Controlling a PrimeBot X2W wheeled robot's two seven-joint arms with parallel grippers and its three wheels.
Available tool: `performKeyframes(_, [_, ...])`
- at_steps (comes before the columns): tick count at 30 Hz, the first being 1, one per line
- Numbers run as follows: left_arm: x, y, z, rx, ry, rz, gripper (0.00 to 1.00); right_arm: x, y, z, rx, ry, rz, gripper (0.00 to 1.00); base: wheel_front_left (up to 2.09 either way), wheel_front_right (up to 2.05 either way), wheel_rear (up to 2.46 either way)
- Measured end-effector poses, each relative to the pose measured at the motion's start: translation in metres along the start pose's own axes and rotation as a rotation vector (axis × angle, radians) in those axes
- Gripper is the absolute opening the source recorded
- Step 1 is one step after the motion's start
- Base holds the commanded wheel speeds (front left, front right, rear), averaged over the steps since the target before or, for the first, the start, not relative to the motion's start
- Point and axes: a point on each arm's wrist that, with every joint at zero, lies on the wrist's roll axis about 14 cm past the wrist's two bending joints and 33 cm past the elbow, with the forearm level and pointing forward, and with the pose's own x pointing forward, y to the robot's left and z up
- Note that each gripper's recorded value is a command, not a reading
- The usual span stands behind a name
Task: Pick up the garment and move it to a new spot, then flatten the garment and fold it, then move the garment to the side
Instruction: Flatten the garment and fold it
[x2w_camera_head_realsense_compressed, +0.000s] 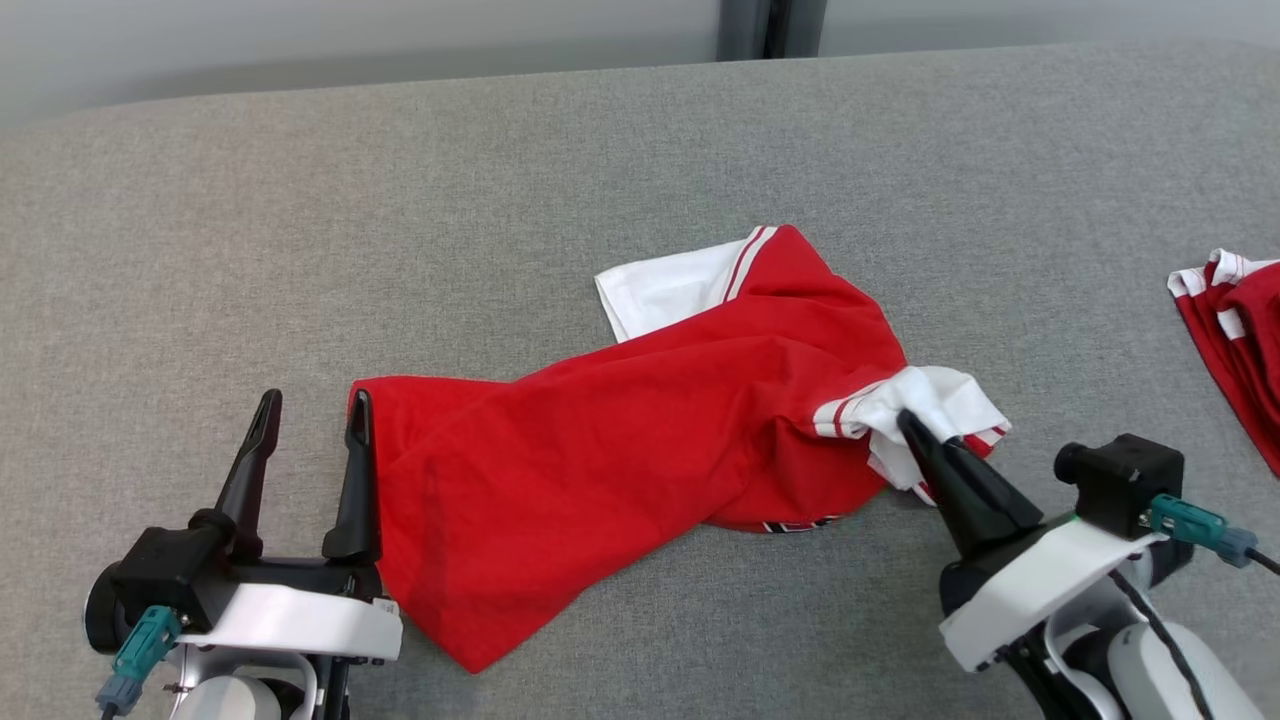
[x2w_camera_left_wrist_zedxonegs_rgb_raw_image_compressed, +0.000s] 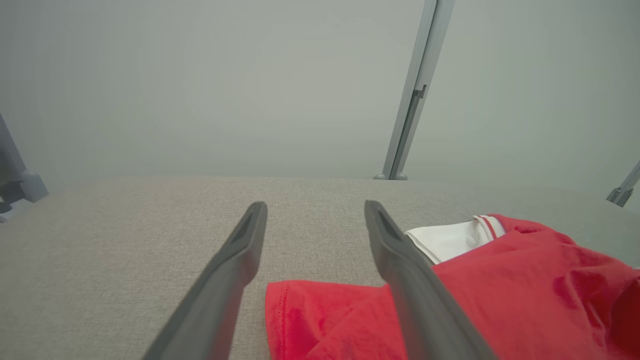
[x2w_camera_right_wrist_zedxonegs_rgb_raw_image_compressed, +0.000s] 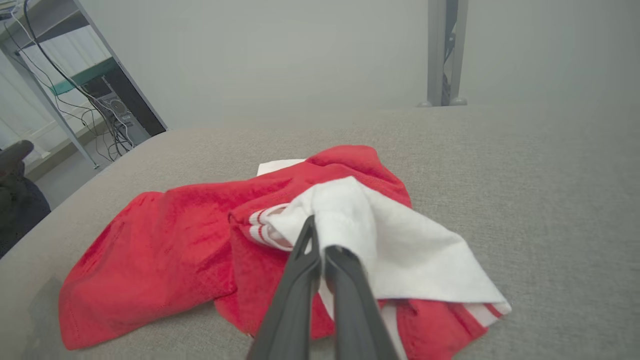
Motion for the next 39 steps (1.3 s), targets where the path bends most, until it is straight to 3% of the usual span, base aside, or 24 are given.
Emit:
performKeyframes(12, [0.004,-0.001,-0.005,-0.001,0.013,-0.004,1.0,0.05,0.026,0.01,0.031,-0.037,0.09,0.0,0.0,0.0,0.0])
performKeyframes(13, [0.004,-0.001,-0.005,-0.002,0.012,-0.005,1.0,0.054,0.027,0.008,0.029,-0.033,0.095,0.04,0.0,0.0,0.0])
performKeyframes(14, [0.004,-0.001,-0.005,-0.003,0.011,-0.004,1.0,0.059,0.028,0.006,0.034,-0.027,0.098,0.3,0.0,0.0,0.0])
performKeyframes(15, [0.005,-0.001,-0.005,-0.005,0.011,-0.003,1.0,0.062,0.029,0.003,0.038,-0.019,0.099,0.91,0.0,0.0,0.0])
performKeyframes(16, [0.004,-0.001,-0.005,-0.007,0.013,-0.004,1.0,0.065,0.029,-0.001,0.036,-0.012,0.101,1.0,0.0,0.0,0.0])
performKeyframes(25, [0.003,-0.002,-0.006,-0.015,0.011,-0.004,1.0,0.054,0.021,-0.009,0.017,-0.019,0.1,1.0,0.0,0.0,0.0])
performKeyframes(33, [0.004,-0.005,-0.001,-0.009,-0.006,-0.013,1.0,0.009,-0.013,0.009,0.013,-0.11,0.009,1.0,0.0,0.0,0.0])
performKeyframes(39, [0.003,-0.005,0.005,0.002,-0.024,-0.012,1.0,-0.027,-0.043,0.045,-0.051,-0.215,-0.099,1.0,0.0,0.0,0.0])
